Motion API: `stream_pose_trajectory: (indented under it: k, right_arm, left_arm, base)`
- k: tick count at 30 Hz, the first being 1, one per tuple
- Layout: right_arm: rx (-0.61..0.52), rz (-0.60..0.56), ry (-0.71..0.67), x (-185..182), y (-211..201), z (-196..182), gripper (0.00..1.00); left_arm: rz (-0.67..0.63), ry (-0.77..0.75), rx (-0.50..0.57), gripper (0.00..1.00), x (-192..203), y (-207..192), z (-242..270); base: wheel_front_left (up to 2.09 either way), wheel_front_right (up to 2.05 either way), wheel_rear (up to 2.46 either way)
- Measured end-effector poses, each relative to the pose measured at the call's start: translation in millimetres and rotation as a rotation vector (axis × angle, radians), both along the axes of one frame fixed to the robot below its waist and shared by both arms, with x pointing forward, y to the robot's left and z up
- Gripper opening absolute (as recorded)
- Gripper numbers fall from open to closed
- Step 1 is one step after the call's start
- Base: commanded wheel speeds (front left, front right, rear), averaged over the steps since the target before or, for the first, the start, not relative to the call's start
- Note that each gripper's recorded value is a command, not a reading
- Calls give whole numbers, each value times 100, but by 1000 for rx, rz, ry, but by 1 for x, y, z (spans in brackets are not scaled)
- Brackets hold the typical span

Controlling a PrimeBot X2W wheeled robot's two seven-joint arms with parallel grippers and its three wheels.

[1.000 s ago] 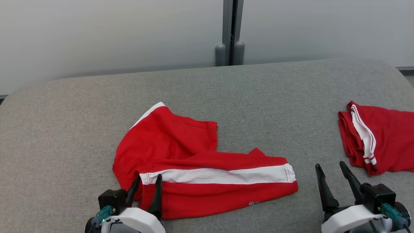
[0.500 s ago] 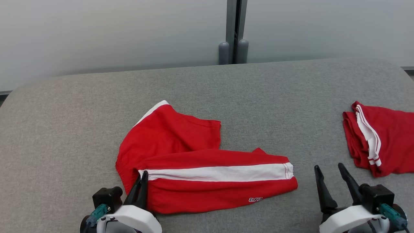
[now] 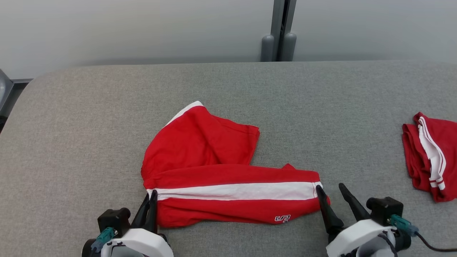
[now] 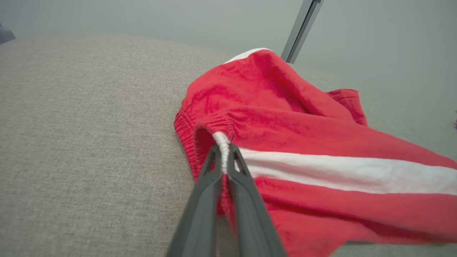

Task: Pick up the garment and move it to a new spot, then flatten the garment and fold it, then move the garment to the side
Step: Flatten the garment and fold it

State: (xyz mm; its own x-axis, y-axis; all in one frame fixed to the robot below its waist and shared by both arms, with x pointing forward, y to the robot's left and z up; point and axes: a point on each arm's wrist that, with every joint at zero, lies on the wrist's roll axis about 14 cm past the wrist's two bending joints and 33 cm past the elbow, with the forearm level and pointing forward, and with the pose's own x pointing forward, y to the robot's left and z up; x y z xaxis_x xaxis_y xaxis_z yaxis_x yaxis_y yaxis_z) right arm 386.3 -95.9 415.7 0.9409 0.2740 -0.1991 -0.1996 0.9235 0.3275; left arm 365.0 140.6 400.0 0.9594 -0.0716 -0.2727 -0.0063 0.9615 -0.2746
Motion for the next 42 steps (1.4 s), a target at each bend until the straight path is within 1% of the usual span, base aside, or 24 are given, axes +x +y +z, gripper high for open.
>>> stream_pose_trajectory:
  k: [4, 5, 7, 9, 10, 11, 16, 20, 22, 23, 25, 26, 27, 31, 35, 39, 42]
  right_arm:
    - [-12, 24, 23, 8, 7, -7, 100]
    - [-32, 43, 43, 13, 10, -13, 98]
    - [-42, 54, 61, 14, 12, -18, 92]
    - [-49, 63, 75, 16, 14, -22, 79]
    - [-51, 68, 76, 16, 15, -22, 76]
    - [-52, 73, 78, 16, 16, -23, 75]
    - [-44, 79, 99, 12, 19, -27, 76]
    - [-41, 80, 121, 8, 18, -33, 73]
    - [-43, 84, 125, 8, 18, -35, 64]
    - [-43, 87, 128, 9, 19, -36, 53]
    - [-47, 96, 133, 9, 21, -38, 38]
    - [-48, 101, 134, 10, 22, -38, 18]
    - [-51, 107, 133, 10, 23, -38, 0]
    - [-49, 110, 121, 13, 23, -35, 0]
    - [-33, 87, 73, 20, 18, -19, 0]
    - [7, 63, -5, 26, 16, 9, 0]
    - [40, 44, -90, 31, 12, 40, 0]
  left_arm:
    - [-2, 5, 0, 0, 2, 0, -2]
    - [-4, 5, -3, 0, 4, -1, -2]
    - [-5, 5, -5, 0, 5, -2, -2]
    - [-3, 8, -8, 0, 4, -2, -3]
    - [-1, 8, -10, 0, 4, -1, -2]
    - [-1, 6, -10, 0, 5, -1, -2]
    - [3, 3, -12, 0, 5, -1, -1]
    - [2, 7, -14, 0, 6, -1, -2]
    - [2, 10, -14, 0, 6, -1, -3]
    - [2, 12, -15, 0, 6, -1, -4]
    - [5, 12, -18, 0, 7, -1, -4]
    - [6, 10, -18, 0, 8, 0, -3]
    - [8, 8, -18, 0, 8, 0, -3]
    - [14, 9, -16, 0, 8, 2, -3]
    - [16, -15, -10, 0, 10, 4, 5]
    - [-5, -84, -2, 0, 16, 1, 25]
    - [-39, -184, 16, 0, 28, -4, 57]
  base:
    - [0, 0, 0]
    - [0, 0, 0]
    - [0, 0, 0]
    - [0, 0, 0]
    - [0, 0, 0]
    - [0, 0, 0]
    - [0, 0, 0]
    - [0, 0, 0]
    - [0, 0, 0]
    - [0, 0, 0]
    - [0, 0, 0]
    - [0, 0, 0]
    - [0, 0, 0]
    - [0, 0, 0]
    - [0, 0, 0]
    - [0, 0, 0]
    - [0, 0, 0]
